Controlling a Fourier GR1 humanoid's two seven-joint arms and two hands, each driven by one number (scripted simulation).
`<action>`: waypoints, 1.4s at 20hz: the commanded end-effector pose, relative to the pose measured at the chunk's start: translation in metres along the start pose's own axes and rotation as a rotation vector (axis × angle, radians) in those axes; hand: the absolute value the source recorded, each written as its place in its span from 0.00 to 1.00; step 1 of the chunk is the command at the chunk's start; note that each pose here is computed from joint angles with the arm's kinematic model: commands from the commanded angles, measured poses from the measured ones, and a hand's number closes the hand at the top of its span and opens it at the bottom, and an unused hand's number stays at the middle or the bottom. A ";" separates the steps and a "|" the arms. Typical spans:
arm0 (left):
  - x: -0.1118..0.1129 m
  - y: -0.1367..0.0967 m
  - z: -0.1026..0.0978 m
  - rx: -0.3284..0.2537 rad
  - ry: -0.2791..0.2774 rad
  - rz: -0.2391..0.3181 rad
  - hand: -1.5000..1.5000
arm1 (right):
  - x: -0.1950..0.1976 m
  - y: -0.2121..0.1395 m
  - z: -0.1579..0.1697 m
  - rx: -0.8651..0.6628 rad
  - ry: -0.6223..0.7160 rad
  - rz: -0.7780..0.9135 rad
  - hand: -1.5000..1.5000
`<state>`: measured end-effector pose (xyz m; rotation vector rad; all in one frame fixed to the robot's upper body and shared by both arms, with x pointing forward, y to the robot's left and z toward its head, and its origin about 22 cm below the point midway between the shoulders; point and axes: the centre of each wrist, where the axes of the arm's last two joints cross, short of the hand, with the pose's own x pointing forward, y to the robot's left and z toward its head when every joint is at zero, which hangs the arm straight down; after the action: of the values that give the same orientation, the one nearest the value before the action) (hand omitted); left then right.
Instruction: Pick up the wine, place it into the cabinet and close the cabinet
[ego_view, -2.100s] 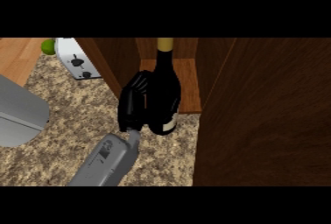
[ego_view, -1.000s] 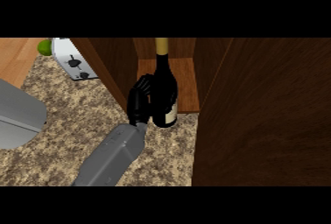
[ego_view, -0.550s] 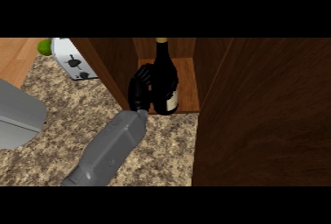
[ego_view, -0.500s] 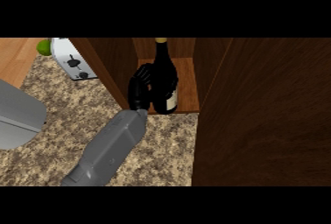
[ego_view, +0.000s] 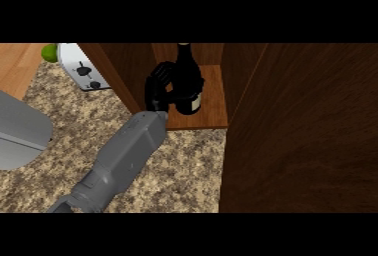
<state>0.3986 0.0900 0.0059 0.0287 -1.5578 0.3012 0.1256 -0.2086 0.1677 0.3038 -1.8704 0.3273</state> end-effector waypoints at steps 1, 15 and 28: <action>0.055 -0.017 -0.031 0.024 -0.095 -0.037 1.00 | 0.018 0.001 0.016 0.027 -0.048 -0.036 0.00; 0.033 0.024 -0.043 0.172 -0.116 -0.349 0.00 | 0.031 0.007 0.024 0.047 -0.067 -0.052 0.00; 0.032 0.026 -0.044 0.176 -0.139 -0.375 0.00 | 0.034 0.008 0.030 0.074 -0.068 -0.049 0.00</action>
<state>0.4322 0.1099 0.0315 0.4438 -1.5994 0.1257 0.1201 -0.2046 0.1610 0.3560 -1.8688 0.3531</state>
